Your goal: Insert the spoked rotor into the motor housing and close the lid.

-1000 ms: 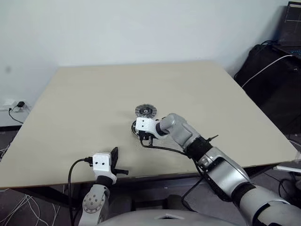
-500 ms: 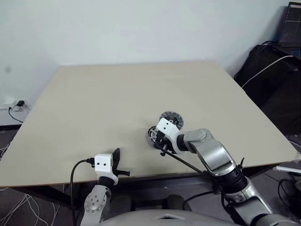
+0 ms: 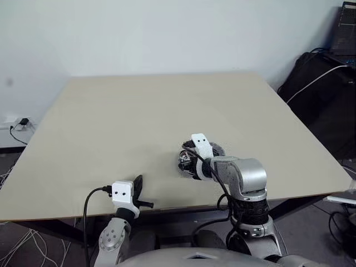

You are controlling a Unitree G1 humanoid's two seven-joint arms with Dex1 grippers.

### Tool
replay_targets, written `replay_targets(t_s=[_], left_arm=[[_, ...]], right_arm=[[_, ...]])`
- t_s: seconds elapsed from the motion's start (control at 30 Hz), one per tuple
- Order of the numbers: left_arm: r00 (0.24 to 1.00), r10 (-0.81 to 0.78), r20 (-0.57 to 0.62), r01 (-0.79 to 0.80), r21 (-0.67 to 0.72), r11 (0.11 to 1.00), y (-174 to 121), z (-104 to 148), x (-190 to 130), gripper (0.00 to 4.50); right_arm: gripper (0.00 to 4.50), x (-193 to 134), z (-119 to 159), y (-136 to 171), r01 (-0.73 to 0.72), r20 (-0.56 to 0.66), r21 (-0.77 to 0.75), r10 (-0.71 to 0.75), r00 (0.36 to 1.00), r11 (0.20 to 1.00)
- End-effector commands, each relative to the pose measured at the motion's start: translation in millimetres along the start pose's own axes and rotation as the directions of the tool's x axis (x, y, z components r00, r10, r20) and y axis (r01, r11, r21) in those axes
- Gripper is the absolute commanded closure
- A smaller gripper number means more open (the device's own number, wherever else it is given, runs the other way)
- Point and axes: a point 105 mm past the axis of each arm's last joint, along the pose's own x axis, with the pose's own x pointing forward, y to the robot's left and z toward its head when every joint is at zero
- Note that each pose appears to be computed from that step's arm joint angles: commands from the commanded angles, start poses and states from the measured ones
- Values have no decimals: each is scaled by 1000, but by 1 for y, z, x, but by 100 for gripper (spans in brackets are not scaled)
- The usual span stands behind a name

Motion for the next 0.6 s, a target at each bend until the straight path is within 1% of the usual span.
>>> replay_targets(t_s=[0.03, 0.27, 0.47, 0.53, 0.6], left_arm=[[1000, -11, 24, 11, -6, 1000, -3, 5, 2, 450], [1000, -12, 19, 13, -7, 1000, -3, 5, 2, 450], [1000, -12, 16, 12, -4, 1000, -2, 4, 1, 450], [1000, -12, 15, 12, -5, 1000, -2, 4, 2, 450], [1000, -13, 14, 14, -5, 1000, -2, 4, 2, 450]], right_arm=[[443, -2, 11, 15, -58, 49, 7, 57, 997, 998], [443, 9, -3, 16, -71, -15, 60, 72, 997, 996], [443, 13, -6, 18, -75, -46, 64, 78, 996, 995], [371, 15, -5, 20, -80, -49, 74, 84, 995, 994], [315, 18, -4, 23, -86, -50, 89, 90, 995, 992]])
